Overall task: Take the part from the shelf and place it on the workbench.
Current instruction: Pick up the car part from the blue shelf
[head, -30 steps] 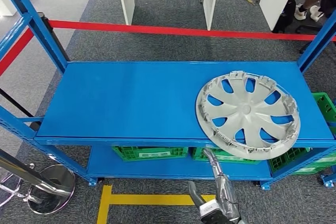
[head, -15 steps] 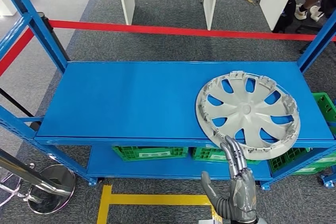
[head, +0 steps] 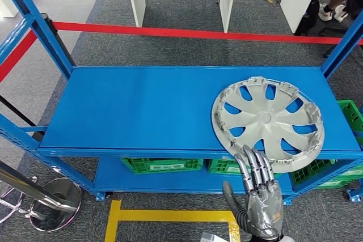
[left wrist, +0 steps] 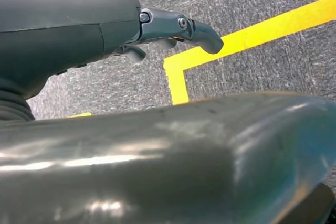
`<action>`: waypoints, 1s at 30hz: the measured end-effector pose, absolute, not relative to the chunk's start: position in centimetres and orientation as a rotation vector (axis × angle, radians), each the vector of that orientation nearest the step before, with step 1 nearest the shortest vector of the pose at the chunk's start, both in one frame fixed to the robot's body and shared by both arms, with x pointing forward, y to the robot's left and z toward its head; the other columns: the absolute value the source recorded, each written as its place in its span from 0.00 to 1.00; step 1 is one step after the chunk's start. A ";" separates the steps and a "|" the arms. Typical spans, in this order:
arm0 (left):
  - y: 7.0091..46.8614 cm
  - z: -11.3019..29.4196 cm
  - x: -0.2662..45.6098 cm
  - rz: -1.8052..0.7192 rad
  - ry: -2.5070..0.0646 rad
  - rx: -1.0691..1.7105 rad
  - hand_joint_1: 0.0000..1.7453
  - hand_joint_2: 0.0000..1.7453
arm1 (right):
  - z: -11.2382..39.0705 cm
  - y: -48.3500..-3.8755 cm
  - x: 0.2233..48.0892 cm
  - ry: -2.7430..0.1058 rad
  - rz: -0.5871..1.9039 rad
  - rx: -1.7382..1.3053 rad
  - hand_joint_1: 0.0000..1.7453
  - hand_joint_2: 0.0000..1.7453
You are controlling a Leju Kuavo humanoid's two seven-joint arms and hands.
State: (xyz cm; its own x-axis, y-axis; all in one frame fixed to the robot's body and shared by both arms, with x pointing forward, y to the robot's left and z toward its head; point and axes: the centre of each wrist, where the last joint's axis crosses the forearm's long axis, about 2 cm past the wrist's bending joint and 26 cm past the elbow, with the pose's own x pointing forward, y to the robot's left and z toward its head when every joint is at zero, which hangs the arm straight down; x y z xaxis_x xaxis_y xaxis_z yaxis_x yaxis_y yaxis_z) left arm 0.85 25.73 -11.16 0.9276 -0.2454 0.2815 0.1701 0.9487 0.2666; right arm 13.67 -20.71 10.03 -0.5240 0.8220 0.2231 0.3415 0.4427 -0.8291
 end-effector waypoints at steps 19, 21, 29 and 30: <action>26.2 -11.2 1.5 -0.271 -0.311 0.243 0.00 0.00 | 6.6 -25.1 14.6 -1.755 1.243 -1.308 0.00 1.00; 26.2 -11.2 1.5 -0.270 -0.310 0.243 0.00 0.00 | 6.2 -25.8 14.5 -1.721 1.255 -1.324 0.00 1.00; 26.3 -11.2 1.5 -0.263 -0.314 0.227 0.00 0.00 | 5.2 -27.8 13.1 -1.628 1.297 -1.346 0.00 1.00; 26.3 -11.2 1.5 -0.260 -0.316 0.225 0.00 0.00 | 5.1 -27.9 12.9 -1.621 1.301 -1.344 0.00 1.00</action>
